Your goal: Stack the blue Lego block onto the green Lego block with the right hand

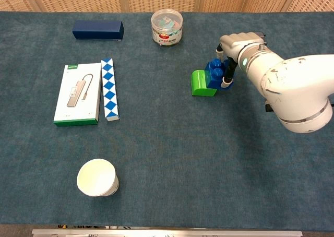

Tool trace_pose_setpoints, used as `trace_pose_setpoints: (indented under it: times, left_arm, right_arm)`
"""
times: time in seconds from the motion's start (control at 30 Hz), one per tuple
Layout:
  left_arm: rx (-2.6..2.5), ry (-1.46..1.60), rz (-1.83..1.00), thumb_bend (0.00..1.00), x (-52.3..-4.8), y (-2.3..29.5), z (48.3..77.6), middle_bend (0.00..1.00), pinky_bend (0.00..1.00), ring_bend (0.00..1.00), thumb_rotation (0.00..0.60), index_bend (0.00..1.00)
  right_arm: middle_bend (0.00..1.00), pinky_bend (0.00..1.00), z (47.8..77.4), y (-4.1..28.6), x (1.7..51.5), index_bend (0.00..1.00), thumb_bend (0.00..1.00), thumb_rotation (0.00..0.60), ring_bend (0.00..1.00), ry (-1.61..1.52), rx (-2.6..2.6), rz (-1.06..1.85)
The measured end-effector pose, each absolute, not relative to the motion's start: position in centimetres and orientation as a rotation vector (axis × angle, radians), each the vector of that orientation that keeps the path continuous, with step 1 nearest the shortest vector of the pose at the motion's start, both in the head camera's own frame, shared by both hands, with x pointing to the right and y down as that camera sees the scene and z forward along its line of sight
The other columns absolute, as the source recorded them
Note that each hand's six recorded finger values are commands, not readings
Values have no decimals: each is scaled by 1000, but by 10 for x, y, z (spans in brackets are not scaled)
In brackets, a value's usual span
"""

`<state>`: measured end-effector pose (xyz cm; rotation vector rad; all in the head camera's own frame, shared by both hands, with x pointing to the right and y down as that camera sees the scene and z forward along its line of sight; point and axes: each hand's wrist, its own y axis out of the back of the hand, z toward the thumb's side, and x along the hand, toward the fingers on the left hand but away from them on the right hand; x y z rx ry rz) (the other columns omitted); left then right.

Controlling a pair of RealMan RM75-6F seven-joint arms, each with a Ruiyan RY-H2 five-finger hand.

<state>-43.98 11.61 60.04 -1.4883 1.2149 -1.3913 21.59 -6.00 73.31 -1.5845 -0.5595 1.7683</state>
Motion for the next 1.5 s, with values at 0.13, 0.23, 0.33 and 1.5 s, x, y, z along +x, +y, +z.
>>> trace_pose_setpoints:
  times: [0.13, 0.23, 0.33, 1.5]
  left_arm:
    - [-1488, 1215, -1390, 345, -440, 116, 600, 410, 501, 389, 600, 317]
    - [-1487, 1214, -1390, 345, -440, 116, 600, 410, 501, 389, 600, 317]
    - [-1487, 1214, -1390, 345, -439, 116, 600, 410, 501, 389, 600, 317]
    - [-1481, 1205, -1394, 345, -439, 117, 600, 410, 501, 389, 600, 318]
  right_arm:
    - [136, 149, 732, -60, 215, 547, 64, 600, 14, -563, -1585, 1765]
    - [136, 149, 731, -60, 215, 547, 64, 600, 14, -563, -1587, 1760]
    - [136, 149, 730, -60, 215, 523, 63, 600, 14, -558, -1586, 1757]
    - [135, 123, 683, -43, 231, 119, 6, 600, 0, -549, -1560, 1555]
